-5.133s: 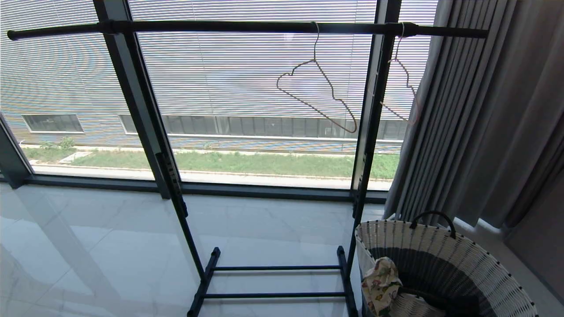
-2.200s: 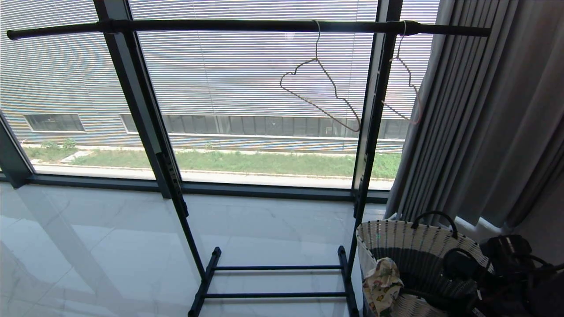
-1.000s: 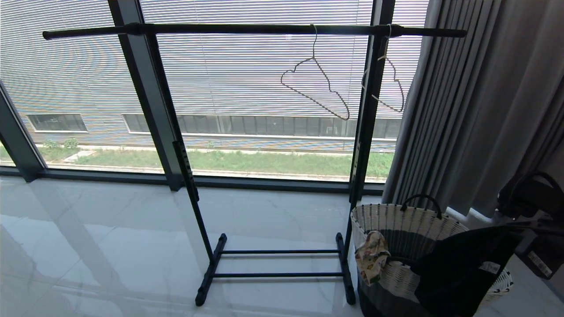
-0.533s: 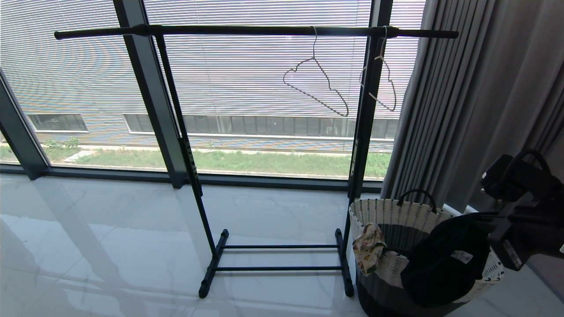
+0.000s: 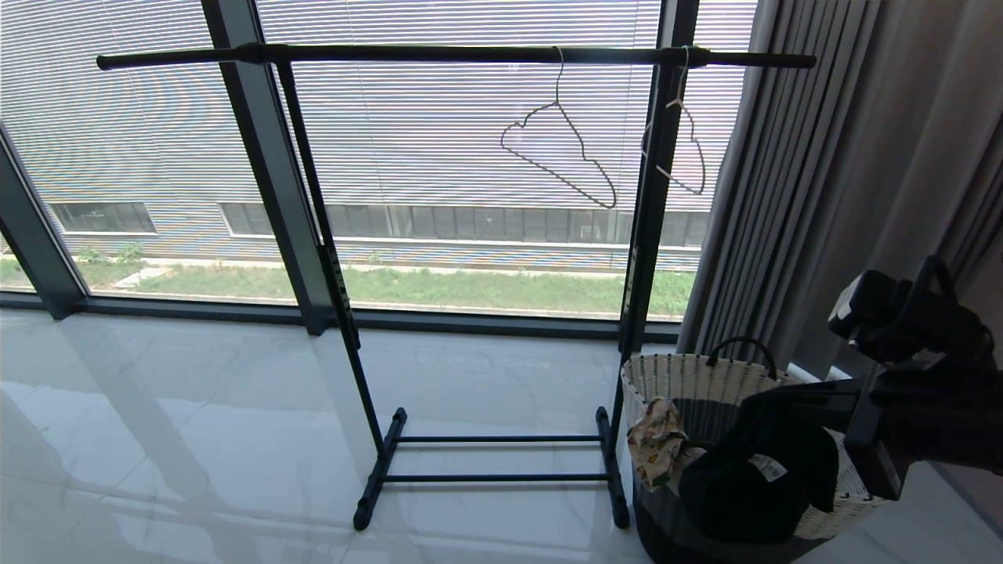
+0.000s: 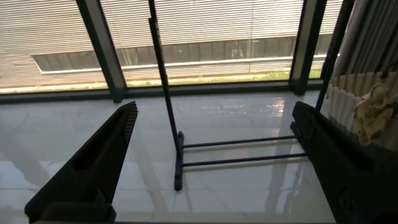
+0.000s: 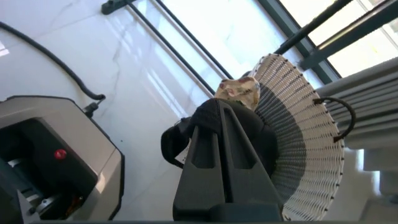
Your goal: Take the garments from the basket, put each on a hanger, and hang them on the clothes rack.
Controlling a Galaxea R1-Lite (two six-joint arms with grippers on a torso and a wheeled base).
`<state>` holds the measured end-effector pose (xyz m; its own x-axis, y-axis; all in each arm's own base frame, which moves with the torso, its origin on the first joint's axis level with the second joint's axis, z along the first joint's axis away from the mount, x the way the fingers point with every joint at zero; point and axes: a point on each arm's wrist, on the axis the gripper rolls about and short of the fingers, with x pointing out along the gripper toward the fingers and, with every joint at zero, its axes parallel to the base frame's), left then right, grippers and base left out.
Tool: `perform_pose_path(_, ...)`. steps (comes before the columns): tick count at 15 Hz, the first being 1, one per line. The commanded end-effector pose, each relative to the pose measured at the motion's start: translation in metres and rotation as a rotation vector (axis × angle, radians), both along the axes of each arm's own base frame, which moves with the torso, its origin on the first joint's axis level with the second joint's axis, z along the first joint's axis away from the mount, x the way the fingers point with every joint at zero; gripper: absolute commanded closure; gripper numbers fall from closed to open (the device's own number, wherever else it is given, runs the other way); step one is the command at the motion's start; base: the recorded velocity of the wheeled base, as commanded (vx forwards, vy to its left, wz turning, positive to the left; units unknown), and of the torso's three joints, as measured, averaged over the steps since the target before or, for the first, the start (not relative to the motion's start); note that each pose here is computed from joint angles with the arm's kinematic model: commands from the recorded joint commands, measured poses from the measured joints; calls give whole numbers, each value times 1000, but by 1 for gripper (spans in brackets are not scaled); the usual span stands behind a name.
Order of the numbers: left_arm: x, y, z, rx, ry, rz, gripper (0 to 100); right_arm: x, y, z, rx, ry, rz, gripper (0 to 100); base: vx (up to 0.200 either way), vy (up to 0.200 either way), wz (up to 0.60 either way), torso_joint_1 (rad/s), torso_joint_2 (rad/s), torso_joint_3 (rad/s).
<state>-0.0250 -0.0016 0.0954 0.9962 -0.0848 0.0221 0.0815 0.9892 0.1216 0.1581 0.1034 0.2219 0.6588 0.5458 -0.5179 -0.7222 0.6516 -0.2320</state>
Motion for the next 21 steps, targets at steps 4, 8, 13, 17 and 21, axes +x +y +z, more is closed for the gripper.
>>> perform_pose_path(4,100,-17,127,-100,126,-204,0,1,4,1,28,1,52,100,0,0,0,0,0,0)
perform_pose_path(8,160,-88,115,-51,327,-471,0,1,5,15,67,-56,61,100,0,0,0,0,0,0)
perform_pose_path(13,155,-214,71,39,618,-773,0,-5,10,20,76,-72,97,100,0,0,0,0,0,0)
perform_pose_path(17,168,-288,38,99,705,-825,0,-10,13,23,84,-81,130,100,0,0,0,0,0,0)
perform_pose_path(21,190,-322,11,57,743,-790,0,-12,13,24,88,-85,135,100,0,0,0,0,0,0)
